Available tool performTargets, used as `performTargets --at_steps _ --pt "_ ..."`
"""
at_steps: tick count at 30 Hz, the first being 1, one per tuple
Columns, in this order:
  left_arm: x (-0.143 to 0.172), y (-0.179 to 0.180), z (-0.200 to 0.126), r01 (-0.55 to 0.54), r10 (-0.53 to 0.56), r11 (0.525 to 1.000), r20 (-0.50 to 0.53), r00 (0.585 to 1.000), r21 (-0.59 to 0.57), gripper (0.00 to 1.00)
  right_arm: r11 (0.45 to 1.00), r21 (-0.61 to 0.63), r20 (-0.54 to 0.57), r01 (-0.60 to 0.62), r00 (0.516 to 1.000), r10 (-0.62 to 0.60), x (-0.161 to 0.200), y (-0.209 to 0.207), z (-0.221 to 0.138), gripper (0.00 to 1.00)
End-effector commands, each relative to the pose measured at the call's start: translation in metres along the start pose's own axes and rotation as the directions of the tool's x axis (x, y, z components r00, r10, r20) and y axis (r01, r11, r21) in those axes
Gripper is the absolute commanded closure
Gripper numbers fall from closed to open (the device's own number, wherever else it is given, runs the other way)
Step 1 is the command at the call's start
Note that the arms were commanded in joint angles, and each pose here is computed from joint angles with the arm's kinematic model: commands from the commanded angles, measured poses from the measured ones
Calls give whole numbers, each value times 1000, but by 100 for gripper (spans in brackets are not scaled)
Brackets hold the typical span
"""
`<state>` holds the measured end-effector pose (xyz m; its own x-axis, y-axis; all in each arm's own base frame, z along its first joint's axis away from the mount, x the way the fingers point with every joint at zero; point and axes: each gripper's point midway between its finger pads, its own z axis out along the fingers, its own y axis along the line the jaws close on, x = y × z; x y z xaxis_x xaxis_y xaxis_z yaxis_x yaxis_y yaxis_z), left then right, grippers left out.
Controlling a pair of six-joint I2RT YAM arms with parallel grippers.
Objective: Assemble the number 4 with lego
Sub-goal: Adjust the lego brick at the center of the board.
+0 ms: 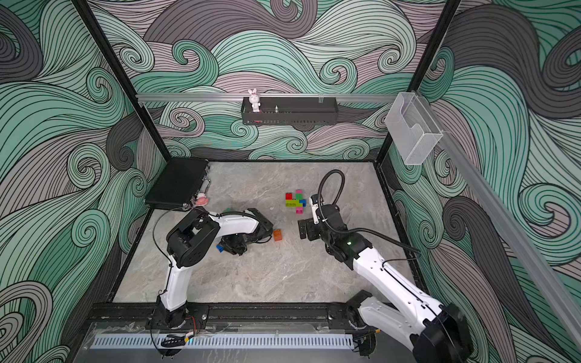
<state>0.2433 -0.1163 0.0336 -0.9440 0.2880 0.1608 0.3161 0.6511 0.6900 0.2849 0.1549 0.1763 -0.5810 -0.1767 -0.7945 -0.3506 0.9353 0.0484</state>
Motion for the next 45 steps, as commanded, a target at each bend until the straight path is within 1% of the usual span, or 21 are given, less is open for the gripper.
performTargets --at_steps 1,4,6,7,8,11,14,18,22,24,27,31,33,37,42,45 --pt "-1 -6 -23 63 -70 987 45 997 151 56 1000 -15 24 -10 1000 10 -12 3 -5 1" --pt "-8 0 -45 49 -84 962 120 989 269 48 1000 -17 12 -9 1000 9 -10 3 -5 1" --pt "-13 -3 -55 31 -102 924 167 981 381 42 1000 -18 9 -10 1000 10 -10 3 -5 1" --pt "-13 -4 -56 30 -117 899 174 978 436 39 1000 -17 10 -13 1000 13 -10 3 -5 1" --pt "-14 -5 -54 31 -131 875 175 976 483 38 1000 -19 11 -16 1000 16 -9 3 -5 1" --pt "-13 0 -40 50 -149 836 137 979 547 36 1000 -20 12 -24 1000 24 -9 3 -6 1" --pt "-8 -4 -28 32 -115 803 102 988 595 35 1000 -16 10 -20 1000 20 -9 2 -6 1" --pt "-9 -10 -18 34 -103 798 81 991 601 32 1000 -9 11 -18 1000 18 -9 1 -7 1" --pt "-15 -12 -1 98 -144 821 38 989 563 30 1000 -12 12 -17 1000 17 -10 2 -7 1" --pt "-15 -14 4 104 -140 826 22 990 554 30 1000 -12 8 -13 1000 13 -9 2 -7 1" --pt "-10 -17 1 106 -131 812 2 991 574 33 1000 -6 8 -10 1000 10 -9 1 -8 1" --pt "0 -19 -10 132 -156 764 -18 988 632 39 1000 -7 4 -15 1000 15 -7 1 -6 1" --pt "6 -20 -11 154 -173 748 -34 984 645 43 1000 -10 2 -17 1000 17 -6 2 -4 1" --pt "17 -19 -6 185 -182 756 -69 981 628 50 1000 -16 -7 -19 1000 19 -8 3 -2 1" --pt "24 -17 -5 184 -172 761 -80 982 622 56 1000 -23 -11 -17 1000 17 -10 5 1 1" --pt "26 -18 -4 184 -171 760 -82 982 623 64 999 -29 -12 -23 1000 23 -10 7 2 1"
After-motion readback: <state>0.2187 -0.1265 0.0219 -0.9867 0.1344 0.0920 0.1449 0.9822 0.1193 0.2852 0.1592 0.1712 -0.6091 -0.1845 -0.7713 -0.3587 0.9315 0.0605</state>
